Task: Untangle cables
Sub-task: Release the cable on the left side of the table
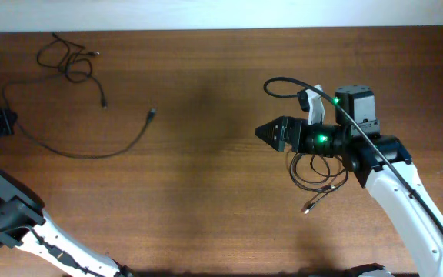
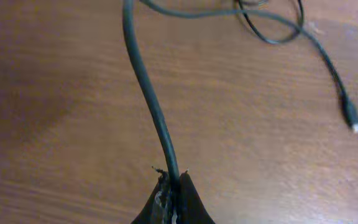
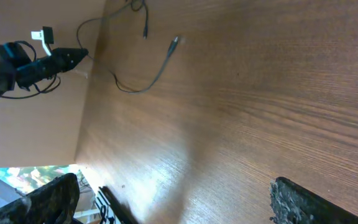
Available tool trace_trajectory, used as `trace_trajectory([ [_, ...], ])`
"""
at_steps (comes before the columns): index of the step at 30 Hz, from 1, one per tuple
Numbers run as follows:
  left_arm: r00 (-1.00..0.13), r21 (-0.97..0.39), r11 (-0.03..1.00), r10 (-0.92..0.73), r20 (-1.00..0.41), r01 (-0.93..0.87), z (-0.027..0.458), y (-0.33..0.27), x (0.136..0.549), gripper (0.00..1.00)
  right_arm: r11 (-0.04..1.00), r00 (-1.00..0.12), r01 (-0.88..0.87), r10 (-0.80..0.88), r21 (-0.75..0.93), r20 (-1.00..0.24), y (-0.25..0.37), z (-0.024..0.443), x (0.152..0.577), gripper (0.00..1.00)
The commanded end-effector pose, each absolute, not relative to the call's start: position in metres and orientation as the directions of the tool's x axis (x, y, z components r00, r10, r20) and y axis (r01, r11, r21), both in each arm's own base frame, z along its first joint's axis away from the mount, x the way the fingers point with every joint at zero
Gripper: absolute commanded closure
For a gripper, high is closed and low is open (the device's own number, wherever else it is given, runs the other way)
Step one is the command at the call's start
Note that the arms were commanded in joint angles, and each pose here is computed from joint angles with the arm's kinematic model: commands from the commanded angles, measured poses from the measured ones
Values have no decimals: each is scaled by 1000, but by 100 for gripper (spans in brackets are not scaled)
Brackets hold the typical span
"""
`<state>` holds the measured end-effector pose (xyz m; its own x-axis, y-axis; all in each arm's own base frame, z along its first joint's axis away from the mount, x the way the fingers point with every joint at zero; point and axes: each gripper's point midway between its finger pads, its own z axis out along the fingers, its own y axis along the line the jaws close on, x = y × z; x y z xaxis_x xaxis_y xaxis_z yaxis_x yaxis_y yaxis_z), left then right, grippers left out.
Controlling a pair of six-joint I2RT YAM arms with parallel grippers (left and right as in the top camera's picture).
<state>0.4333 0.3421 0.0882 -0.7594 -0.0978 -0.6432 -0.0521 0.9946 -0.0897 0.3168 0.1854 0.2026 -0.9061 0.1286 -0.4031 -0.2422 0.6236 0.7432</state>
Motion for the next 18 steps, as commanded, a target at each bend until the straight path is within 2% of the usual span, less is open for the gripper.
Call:
trace_trajectory([
  [1, -730, 46, 996, -28, -683, -81, 114, 373, 444, 100, 632, -901, -255, 119, 732, -417, 186, 202, 318, 2],
  [4, -747, 145, 979, -10, -665, -142, 125, 396, 441, 100, 635, -900, -254, 120, 730, -418, 186, 202, 318, 2],
  [8, -768, 185, 967, -16, -640, -175, 122, 406, 435, 100, 648, -898, -248, 126, 721, -422, 184, 200, 320, 2],
  [9, -766, 179, 969, -18, -643, -173, 122, 406, 434, 93, 648, -898, -247, 126, 721, -421, 184, 200, 320, 1],
  [10, -766, 177, 969, -19, -642, -173, 121, 406, 434, 75, 648, -899, -246, 126, 721, -419, 184, 200, 320, 2],
  [11, -767, 177, 969, -20, -642, -173, 121, 406, 434, 68, 649, -901, -243, 125, 721, -416, 183, 199, 319, 2],
  [12, -768, 174, 970, -22, -640, -172, 120, 405, 434, 56, 649, -902, -241, 125, 721, -414, 183, 199, 319, 2],
  [13, -770, 170, 970, -25, -638, -173, 119, 405, 433, 1, 649, -902, -240, 124, 722, -412, 183, 199, 318, 2],
  [18, -788, 139, 976, -50, -613, -169, 113, 397, 429, 1, 651, -907, -232, 124, 722, -403, 183, 197, 317, 2],
])
